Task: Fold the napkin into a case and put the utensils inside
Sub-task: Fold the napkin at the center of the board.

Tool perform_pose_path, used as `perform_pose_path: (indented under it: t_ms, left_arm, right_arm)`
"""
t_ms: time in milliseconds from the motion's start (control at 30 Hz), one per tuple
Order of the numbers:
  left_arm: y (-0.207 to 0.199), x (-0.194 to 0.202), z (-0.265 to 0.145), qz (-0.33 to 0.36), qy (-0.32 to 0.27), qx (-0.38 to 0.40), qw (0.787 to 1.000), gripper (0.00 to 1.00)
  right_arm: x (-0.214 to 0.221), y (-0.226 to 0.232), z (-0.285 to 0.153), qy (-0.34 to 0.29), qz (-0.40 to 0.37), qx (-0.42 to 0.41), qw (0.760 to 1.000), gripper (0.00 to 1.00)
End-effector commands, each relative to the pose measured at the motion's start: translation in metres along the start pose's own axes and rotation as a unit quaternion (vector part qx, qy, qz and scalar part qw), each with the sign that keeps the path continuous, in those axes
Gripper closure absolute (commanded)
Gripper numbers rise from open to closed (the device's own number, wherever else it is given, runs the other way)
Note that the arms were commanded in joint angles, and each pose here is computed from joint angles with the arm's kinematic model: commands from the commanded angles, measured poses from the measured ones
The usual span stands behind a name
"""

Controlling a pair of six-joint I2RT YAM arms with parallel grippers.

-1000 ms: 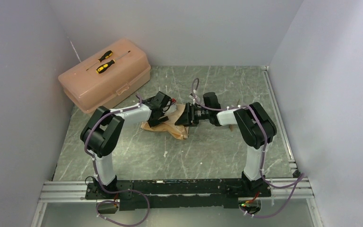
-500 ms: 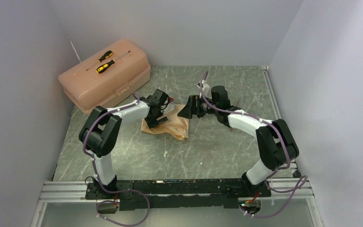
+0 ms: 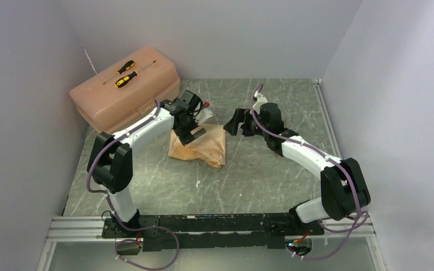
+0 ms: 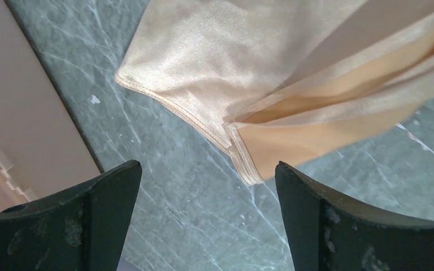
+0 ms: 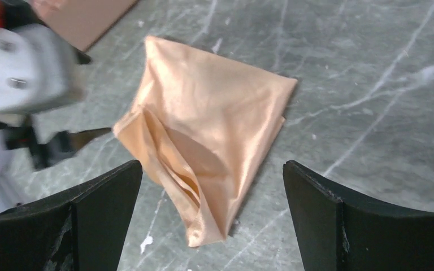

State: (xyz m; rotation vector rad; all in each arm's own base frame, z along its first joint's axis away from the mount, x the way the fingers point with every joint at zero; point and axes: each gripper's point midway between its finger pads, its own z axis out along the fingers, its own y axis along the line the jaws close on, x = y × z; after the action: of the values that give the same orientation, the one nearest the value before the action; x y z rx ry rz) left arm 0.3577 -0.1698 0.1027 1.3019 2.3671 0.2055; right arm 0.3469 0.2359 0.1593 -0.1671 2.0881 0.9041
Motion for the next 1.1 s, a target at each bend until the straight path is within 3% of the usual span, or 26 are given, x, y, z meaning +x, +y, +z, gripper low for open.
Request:
perform_pose_path:
  t_ms: [0,100,333,700,900,1067]
  left_arm:
    - [-0.004,-0.016,-0.04,-0.022,-0.038,0.035,0.998,0.06]
    - [-0.005,-0.024,-0.042,-0.025,-0.048,0.044,0.998,0.06]
    - [-0.015,-0.05,-0.01,-0.049,-0.059,0.08,0.994,0.06]
    - [-0.038,-0.088,0.038,-0.031,-0.068,0.107,0.991,0.06]
    - [-0.047,-0.097,0.046,-0.023,-0.077,0.116,0.99,0.06]
    - [-0.051,-0.102,0.051,-0.02,-0.08,0.123,0.989,0.06]
  right_arm:
    - [-0.002,0.0,-0.003,-0.015,-0.069,0.077,0.995,0.0]
    - [0.02,0.009,-0.008,-0.009,-0.093,0.062,0.994,0.02]
    - [0.083,0.017,-0.011,0.04,-0.155,0.04,0.986,0.18]
    - [0.124,0.019,-0.026,0.045,-0.123,0.064,0.989,0.47]
    - [0.138,0.046,-0.022,0.047,-0.074,0.016,0.996,0.51]
    - [0.15,0.047,-0.005,0.074,-0.075,0.033,0.994,0.52]
